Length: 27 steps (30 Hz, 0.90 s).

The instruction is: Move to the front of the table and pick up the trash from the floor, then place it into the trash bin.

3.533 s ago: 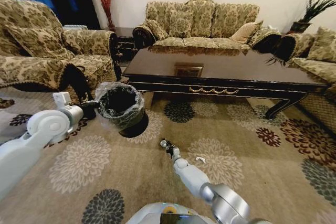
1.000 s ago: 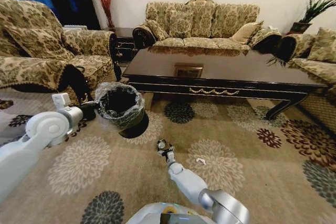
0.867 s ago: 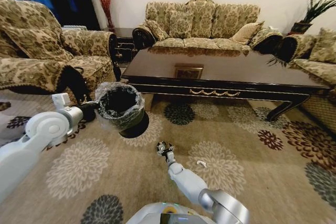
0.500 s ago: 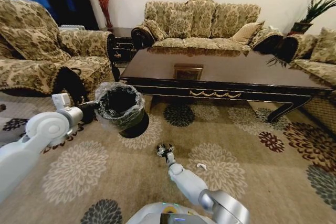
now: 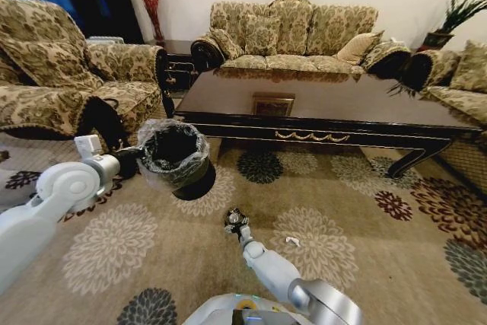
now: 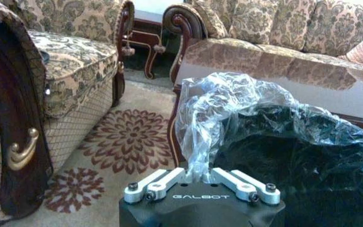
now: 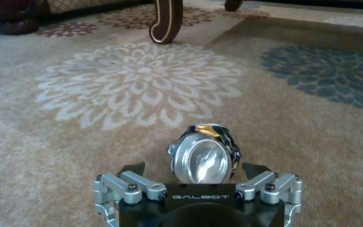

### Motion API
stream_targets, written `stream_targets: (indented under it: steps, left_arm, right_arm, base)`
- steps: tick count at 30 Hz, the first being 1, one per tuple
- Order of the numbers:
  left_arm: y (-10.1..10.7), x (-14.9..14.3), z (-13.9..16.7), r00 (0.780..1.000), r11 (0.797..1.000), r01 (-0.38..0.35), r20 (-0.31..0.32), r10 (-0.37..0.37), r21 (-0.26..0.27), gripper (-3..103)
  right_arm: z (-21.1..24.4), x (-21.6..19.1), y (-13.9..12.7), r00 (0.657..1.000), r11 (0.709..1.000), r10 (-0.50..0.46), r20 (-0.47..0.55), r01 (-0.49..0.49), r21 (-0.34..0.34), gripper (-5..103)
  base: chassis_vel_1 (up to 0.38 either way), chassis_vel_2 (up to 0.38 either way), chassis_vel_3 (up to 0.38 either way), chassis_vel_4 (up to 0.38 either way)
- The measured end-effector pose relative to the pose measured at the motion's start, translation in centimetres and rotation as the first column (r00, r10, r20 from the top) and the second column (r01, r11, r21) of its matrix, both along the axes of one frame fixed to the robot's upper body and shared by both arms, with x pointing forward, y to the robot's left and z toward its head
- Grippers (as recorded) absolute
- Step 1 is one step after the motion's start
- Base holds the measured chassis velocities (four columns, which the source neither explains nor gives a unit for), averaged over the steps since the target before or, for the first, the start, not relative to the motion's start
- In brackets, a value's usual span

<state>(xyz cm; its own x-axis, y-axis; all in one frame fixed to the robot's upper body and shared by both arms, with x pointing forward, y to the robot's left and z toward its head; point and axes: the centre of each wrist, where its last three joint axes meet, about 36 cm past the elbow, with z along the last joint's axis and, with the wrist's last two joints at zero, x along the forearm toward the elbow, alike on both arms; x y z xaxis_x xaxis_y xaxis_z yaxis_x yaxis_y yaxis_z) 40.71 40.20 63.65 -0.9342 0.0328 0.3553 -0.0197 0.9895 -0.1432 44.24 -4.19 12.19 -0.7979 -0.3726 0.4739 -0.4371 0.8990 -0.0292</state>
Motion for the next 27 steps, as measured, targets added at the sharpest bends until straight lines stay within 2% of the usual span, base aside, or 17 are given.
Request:
stream_targets:
  steps: [3,5,7,8,12,14,18,22,27]
  left_arm:
    - [0.04,0.07,0.03,1.0,1.0,-0.001,0.001,0.001,0.0,4]
    - [0.03,0.09,0.02,1.0,1.0,-0.001,0.001,0.001,0.0,4]
    - [0.07,0.13,-0.03,1.0,1.0,-0.002,0.0,0.002,0.0,4]
    - [0.07,0.13,-0.03,1.0,1.0,-0.002,0.0,0.002,0.0,4]
    - [0.03,0.16,-0.22,1.0,1.0,-0.002,-0.003,0.002,-0.002,4]
    - [0.02,0.17,-0.28,1.0,1.0,-0.002,-0.004,0.002,-0.002,4]
    - [0.04,0.2,-0.41,1.0,1.0,-0.004,-0.006,0.004,-0.002,4]
    - [0.03,0.19,-0.46,1.0,1.0,-0.004,-0.006,0.004,-0.003,4]
    - [0.03,0.19,-0.45,1.0,1.0,-0.004,-0.006,0.004,-0.003,4]
  right_arm:
    - [-0.04,0.13,-0.16,1.0,1.0,-0.007,-0.006,0.007,-0.013,103]
    - [-0.07,0.14,-0.21,1.0,1.0,-0.009,-0.008,0.009,-0.016,100]
    - [-0.16,0.1,-0.31,1.0,1.0,-0.011,-0.009,0.011,-0.022,93]
    - [-0.16,0.1,-0.31,1.0,1.0,-0.011,-0.009,0.011,-0.022,93]
    - [-0.46,-0.01,-0.67,1.0,0.999,-0.017,-0.012,0.016,-0.042,71]
    - [-0.51,-0.02,-0.75,1.0,0.999,-0.018,-0.012,0.017,-0.045,68]
    - [-0.59,-0.04,-0.86,1.0,0.998,-0.019,-0.011,0.018,-0.052,66]
    - [-0.55,-0.01,-0.84,1.0,0.998,-0.021,-0.01,0.02,-0.052,71]
    - [-0.33,0.19,-0.7,1.0,0.999,-0.021,-0.005,0.021,-0.046,72]
  base:
    - [0.0,0.0,0.0,0.0]
    - [0.0,0.0,0.0,0.0]
    - [0.0,0.0,0.0,0.0]
    - [0.0,0.0,0.0,0.0]
    - [0.0,0.0,0.0,0.0]
    - [0.0,0.0,0.0,0.0]
    - [0.0,0.0,0.0,0.0]
    - [0.0,0.0,0.0,0.0]
    - [0.0,0.0,0.0,0.0]
